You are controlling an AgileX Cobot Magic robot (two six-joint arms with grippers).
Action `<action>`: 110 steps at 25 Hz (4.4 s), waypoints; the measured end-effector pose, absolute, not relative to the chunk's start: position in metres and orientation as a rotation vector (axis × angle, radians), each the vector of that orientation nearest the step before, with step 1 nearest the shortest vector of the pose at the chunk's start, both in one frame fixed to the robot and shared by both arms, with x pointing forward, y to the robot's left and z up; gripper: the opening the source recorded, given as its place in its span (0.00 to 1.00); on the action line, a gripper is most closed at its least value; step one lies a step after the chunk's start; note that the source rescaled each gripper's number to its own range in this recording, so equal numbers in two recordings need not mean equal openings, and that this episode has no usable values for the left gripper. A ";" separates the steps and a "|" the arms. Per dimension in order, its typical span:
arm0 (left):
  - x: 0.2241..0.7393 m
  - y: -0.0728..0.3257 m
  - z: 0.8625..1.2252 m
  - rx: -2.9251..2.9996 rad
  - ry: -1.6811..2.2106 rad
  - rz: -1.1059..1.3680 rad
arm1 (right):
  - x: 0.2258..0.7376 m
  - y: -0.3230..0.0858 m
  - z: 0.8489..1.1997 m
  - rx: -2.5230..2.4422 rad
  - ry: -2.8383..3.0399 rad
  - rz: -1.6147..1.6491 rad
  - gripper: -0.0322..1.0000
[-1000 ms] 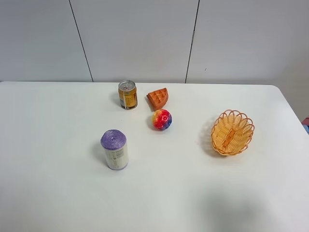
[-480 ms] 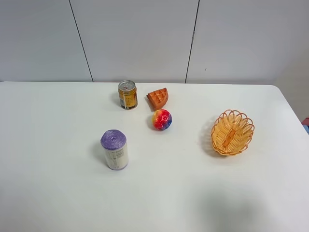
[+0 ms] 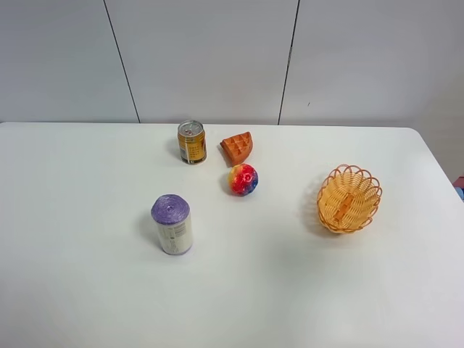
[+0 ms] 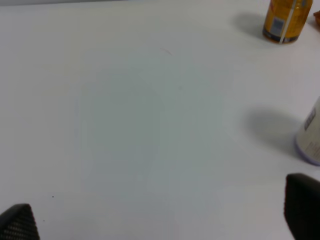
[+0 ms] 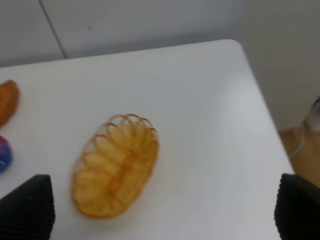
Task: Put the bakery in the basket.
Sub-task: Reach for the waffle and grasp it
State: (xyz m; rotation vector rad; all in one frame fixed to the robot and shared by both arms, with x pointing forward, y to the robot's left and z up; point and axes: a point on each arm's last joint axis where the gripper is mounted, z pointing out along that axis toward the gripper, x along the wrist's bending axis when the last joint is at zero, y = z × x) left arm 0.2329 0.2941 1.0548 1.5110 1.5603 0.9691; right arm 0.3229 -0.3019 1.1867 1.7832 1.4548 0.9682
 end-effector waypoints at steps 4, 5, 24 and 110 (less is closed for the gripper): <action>0.233 0.294 1.055 1.511 1.560 0.969 | 0.391 -0.305 1.212 1.830 1.562 1.023 0.75; 0.233 0.294 1.055 1.511 1.560 0.969 | 0.407 -0.307 1.215 1.828 1.591 1.015 0.75; 0.233 0.294 1.055 1.511 1.560 0.969 | 0.652 -0.184 1.105 1.941 2.065 0.795 0.75; 0.233 0.294 1.055 1.511 1.560 0.969 | 0.711 -0.074 0.892 2.005 2.027 0.874 0.65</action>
